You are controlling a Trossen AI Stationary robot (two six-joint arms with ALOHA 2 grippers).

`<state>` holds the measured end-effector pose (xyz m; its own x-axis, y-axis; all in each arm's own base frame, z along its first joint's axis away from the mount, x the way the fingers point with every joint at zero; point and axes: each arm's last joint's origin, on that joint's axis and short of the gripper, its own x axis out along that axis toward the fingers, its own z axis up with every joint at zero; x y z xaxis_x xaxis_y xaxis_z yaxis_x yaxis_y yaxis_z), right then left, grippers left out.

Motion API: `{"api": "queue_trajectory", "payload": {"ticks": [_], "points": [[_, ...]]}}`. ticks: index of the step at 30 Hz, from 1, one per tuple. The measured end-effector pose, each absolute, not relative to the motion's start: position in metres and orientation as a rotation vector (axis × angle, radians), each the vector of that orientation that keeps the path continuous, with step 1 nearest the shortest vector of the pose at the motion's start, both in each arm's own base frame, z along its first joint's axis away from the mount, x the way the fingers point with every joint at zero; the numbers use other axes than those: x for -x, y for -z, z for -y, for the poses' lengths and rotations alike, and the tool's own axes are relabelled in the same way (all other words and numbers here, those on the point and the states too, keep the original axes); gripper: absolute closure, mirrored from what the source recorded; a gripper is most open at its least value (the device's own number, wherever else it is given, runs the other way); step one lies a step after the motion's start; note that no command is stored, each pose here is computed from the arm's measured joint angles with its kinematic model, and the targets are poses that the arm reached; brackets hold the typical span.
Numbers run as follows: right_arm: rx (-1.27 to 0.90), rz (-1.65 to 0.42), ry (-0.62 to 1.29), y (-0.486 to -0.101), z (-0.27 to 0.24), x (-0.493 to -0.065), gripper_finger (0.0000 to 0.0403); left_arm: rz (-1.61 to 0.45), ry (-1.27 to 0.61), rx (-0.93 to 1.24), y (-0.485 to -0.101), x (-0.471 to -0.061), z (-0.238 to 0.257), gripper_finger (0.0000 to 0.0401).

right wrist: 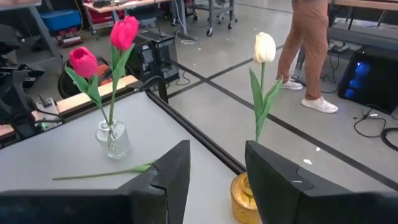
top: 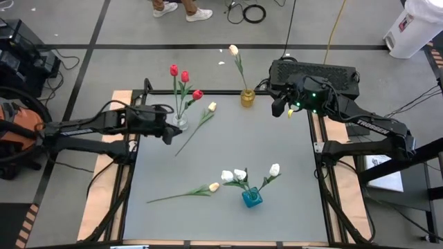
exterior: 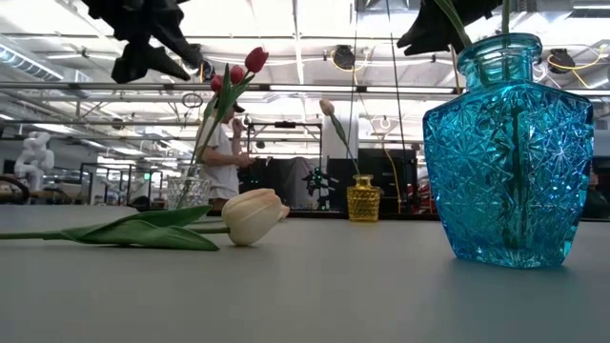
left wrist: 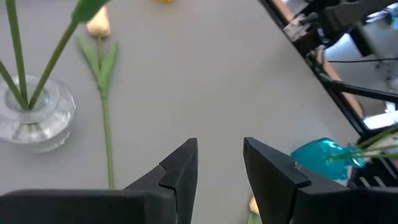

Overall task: Sort flowers into vase by color
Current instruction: Put the top light yellow tulip into the yellow vase

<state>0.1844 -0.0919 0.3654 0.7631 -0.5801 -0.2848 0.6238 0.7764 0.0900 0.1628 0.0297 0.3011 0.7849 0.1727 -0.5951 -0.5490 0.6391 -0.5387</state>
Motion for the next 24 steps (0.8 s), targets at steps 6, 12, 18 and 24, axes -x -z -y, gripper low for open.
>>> {"api": "queue_trajectory", "payload": {"ticks": [6,12,18,24], "points": [[-0.185,-0.261,0.659,-0.364,0.092,-0.184,0.0257,-0.572,-0.524,0.792,-0.289,-0.179,-0.019,0.0265],[-0.185,-0.260,0.659,-0.364,0.092,-0.184,0.0257,-0.622,-0.613,0.829,-0.273,-0.197,-0.010,0.0265],[-0.185,-0.260,0.659,-0.364,0.092,-0.184,0.0257,-0.723,-0.674,0.830,-0.251,-0.215,-0.003,0.0265],[-0.182,-0.262,0.658,-0.364,0.092,-0.184,0.0257,-0.859,-0.763,0.815,-0.229,-0.222,-0.001,0.0265]]}}
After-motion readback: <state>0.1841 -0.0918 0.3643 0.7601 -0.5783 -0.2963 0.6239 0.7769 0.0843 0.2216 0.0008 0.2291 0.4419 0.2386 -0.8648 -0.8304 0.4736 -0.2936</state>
